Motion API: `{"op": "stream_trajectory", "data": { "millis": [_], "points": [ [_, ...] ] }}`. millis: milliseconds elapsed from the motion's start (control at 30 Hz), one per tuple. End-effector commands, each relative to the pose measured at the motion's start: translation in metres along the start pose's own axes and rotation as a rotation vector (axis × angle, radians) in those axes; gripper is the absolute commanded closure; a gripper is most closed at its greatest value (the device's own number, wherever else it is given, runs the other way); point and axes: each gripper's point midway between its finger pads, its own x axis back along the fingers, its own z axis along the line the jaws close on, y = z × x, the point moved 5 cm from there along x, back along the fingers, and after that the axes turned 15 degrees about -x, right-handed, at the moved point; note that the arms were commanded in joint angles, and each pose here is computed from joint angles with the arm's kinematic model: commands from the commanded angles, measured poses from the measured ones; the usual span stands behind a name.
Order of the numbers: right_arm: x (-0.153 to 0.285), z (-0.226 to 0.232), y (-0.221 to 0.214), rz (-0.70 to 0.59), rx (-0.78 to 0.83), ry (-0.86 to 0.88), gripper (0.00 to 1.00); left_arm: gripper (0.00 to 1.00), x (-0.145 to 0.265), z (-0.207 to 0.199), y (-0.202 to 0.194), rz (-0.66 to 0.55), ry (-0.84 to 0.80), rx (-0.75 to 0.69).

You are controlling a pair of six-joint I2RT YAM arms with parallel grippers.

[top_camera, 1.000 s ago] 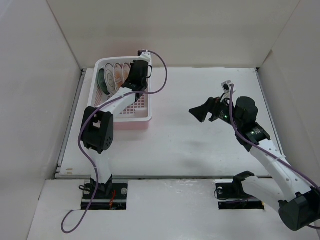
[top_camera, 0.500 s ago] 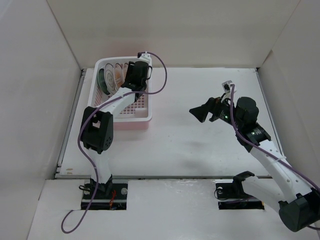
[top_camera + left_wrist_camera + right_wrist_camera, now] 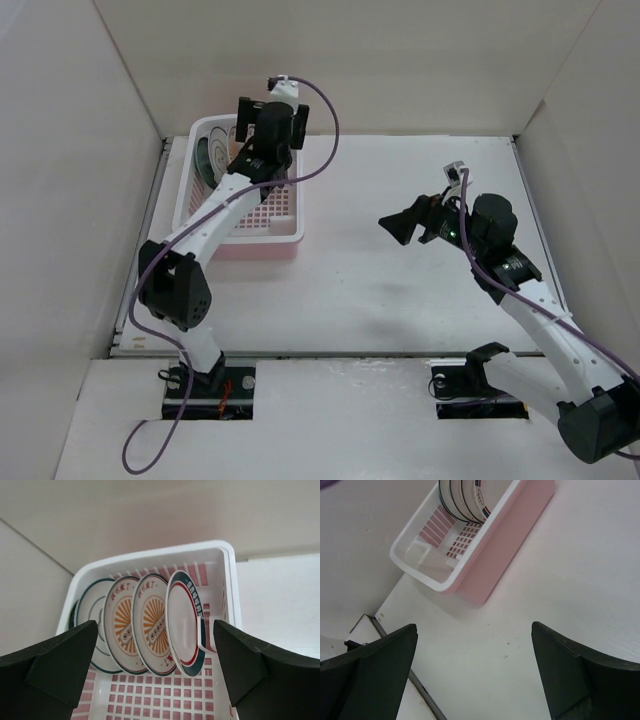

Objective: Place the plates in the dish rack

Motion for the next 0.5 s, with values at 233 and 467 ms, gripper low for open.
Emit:
{"op": "stream_trajectory", "data": {
  "millis": [233, 467],
  "points": [
    [0.015, 0.004, 0.026, -0.137, 0.122, -0.125, 0.0, 0.0, 0.13, 0.074, 0.026, -0.041, 0.011, 0.449],
    [0.023, 0.012, 0.029, -0.164, 0.134, -0.2, 0.0, 0.0, 0.203, 0.068, -0.021, 0.044, -0.07, 0.511]
  ]
}}
